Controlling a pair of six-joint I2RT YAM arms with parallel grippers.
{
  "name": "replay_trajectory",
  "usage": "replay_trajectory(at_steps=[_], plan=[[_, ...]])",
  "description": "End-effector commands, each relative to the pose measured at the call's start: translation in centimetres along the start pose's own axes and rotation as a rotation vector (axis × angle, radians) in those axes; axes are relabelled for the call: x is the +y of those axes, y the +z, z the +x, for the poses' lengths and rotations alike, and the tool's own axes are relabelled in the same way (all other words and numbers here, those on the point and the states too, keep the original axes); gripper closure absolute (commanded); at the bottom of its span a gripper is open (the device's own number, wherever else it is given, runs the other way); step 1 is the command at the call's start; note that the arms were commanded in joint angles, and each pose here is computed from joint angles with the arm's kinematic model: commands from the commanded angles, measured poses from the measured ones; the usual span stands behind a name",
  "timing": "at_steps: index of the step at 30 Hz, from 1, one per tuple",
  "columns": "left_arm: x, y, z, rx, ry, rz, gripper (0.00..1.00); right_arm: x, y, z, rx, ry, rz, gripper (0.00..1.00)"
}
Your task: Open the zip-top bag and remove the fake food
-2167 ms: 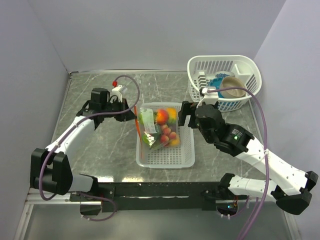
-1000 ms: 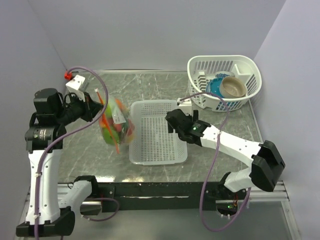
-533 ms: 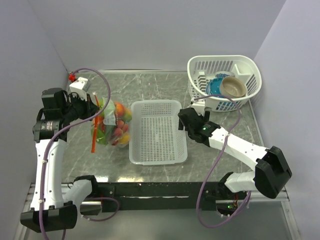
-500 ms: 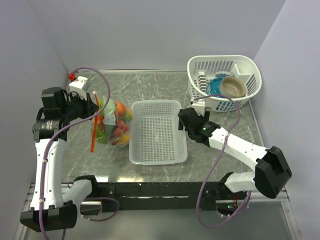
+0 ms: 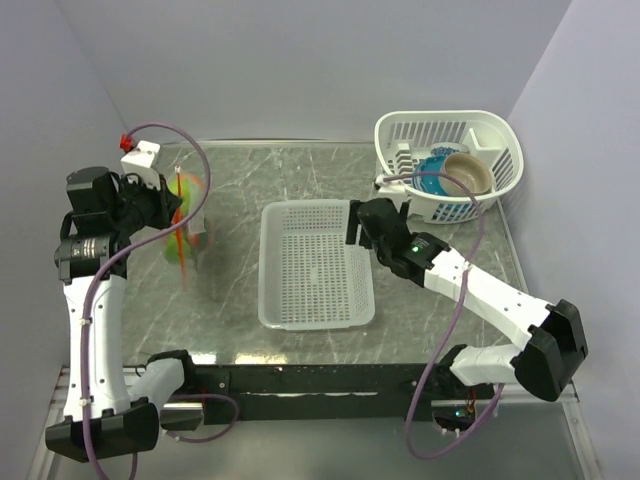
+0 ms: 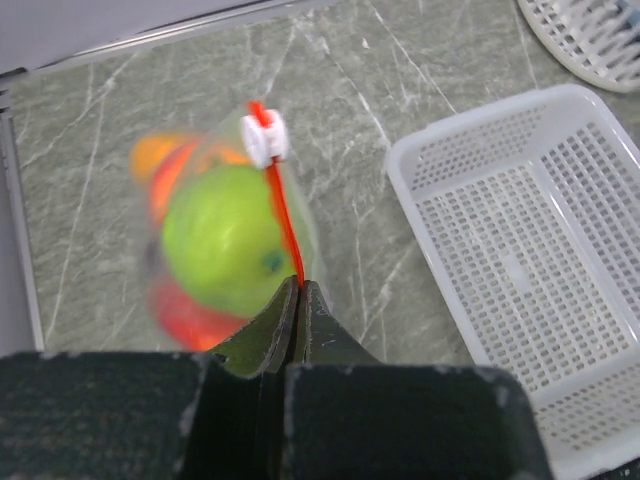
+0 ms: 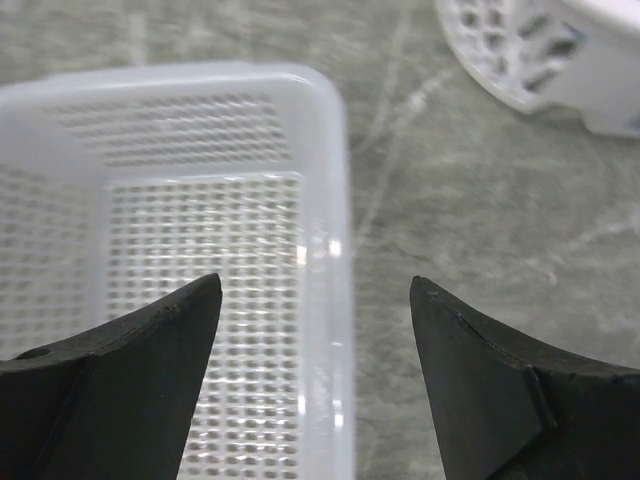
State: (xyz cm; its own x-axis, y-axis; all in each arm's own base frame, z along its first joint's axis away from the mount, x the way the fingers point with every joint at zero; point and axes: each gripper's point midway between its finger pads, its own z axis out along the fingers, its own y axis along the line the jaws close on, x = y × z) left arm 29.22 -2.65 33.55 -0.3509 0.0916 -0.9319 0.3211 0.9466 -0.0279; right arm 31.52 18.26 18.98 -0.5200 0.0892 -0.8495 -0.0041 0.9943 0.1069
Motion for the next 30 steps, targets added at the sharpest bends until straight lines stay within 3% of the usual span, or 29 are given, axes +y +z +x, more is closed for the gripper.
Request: replay_trajectory(at_steps=[1, 6, 11, 16, 17, 19, 23, 30], plan=[[-2.8, 0.0, 1.1, 0.017, 0.053, 0.174, 0.99, 5.6, -1.1, -3.8, -0.072, -0.021, -0.185, 0.17], [-4.0, 0.0, 7.3, 0.173, 0.188, 0.314, 0.97, 11.4, -2.4, -6.4, -0.126, -0.171, -0.441, 0.19], [-2.9, -0.1, 10.7, 0.222, 0.291, 0.271, 0.94, 13.7, -3.7, -9.1, -0.282, -0.326, -0.577, 0.16], [-2.9, -0.4, 8.7, 0.202, 0.338, 0.289, 0.89, 16.4, -5.5, -10.3, -0.489, -0.39, -0.762, 0.21], [-3.0, -0.9, 6.5, 0.164, 0.371, 0.293, 0.87, 16.9, -6.0, -10.3, -0.514, -0.4, -0.802, 0.21], [-4.2, -1.1, 5.6, 0.174, 0.34, 0.377, 0.83, 18.4, -7.1, -10.2, -0.566, -0.413, -0.899, 0.21], [-6.3, -2.9, 0.9, 0.106, 0.379, 0.506, 0.66, 19.9, -8.1, -9.4, -0.584, -0.44, -1.014, 0.2], [-6.6, -3.1, 0.6, 0.122, 0.41, 0.558, 0.59, 20.6, -9.8, -10.1, -0.625, -0.455, -1.083, 0.2]])
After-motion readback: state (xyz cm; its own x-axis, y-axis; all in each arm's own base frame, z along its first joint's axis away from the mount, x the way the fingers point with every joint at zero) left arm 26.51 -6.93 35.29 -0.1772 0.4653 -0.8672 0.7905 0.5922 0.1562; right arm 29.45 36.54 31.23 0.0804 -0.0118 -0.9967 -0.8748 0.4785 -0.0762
